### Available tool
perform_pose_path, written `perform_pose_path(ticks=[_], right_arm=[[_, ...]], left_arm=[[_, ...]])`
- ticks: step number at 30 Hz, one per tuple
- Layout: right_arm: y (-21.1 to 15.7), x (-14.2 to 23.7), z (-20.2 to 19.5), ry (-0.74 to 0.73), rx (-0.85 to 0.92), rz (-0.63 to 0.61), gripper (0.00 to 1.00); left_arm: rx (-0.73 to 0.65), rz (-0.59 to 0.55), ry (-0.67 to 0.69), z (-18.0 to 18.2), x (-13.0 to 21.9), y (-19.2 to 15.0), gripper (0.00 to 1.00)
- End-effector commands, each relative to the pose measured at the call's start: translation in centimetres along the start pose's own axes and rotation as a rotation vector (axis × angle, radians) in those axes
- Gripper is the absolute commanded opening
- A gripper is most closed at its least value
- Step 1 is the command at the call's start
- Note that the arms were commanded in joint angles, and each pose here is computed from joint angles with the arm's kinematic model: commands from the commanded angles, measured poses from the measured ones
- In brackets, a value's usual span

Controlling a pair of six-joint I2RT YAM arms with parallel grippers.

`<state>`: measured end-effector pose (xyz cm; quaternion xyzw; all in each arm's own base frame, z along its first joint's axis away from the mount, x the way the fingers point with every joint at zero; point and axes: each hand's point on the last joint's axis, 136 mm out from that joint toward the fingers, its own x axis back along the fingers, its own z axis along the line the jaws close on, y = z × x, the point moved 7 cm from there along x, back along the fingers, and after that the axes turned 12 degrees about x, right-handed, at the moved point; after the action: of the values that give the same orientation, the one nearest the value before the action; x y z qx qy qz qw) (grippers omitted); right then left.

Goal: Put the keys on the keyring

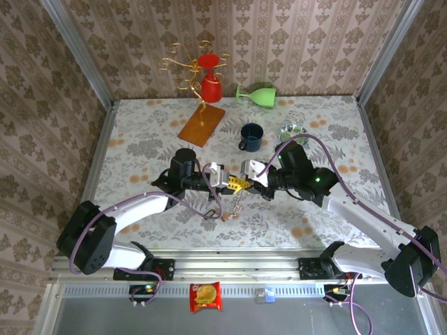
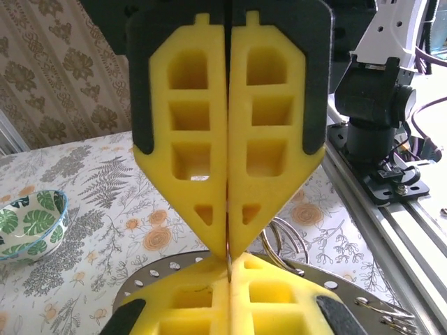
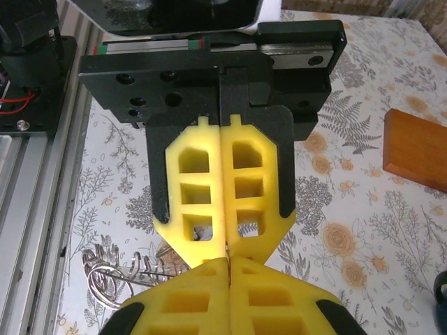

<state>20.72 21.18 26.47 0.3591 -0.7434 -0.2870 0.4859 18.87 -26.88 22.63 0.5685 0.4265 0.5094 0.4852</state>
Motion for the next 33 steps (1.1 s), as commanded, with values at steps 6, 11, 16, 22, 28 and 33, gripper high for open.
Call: perform_pose_path(ticks=[6,11,16,22,28,33], right_arm=[[-0.8,4.4,0.3,-0.221,-0.048,-0.047,0.34],[-1.1,4.3,2.0,-0.181,-0.052,-0.027,0.32],[-0.4,3.7,2.4,-0.166,-0.042,-0.056,0.3],[-0.9,3.3,2.0,-0.211,-0.018,-0.032,0.29],[-0.9,2.6,1.8,-0.195,0.029,-0.005,0.46],[-0.5,1.6,2.1,-0.104,0.055,0.003,0.5]], left_arm=[[0.054,-0.023,0.139,-0.2,1.0,2.1,0.0],[0.078,0.011,0.158,-0.9,1.0,2.1,0.0],[0.079,0.036,0.179,-1.0,0.7,1.9,0.0],[0.035,0.055,0.171,-1.2,0.5,2.0,0.0],[-0.051,0.069,0.157,-1.7,0.5,1.8,0.0],[-0.099,0.076,0.16,-1.7,0.5,1.9,0.0]])
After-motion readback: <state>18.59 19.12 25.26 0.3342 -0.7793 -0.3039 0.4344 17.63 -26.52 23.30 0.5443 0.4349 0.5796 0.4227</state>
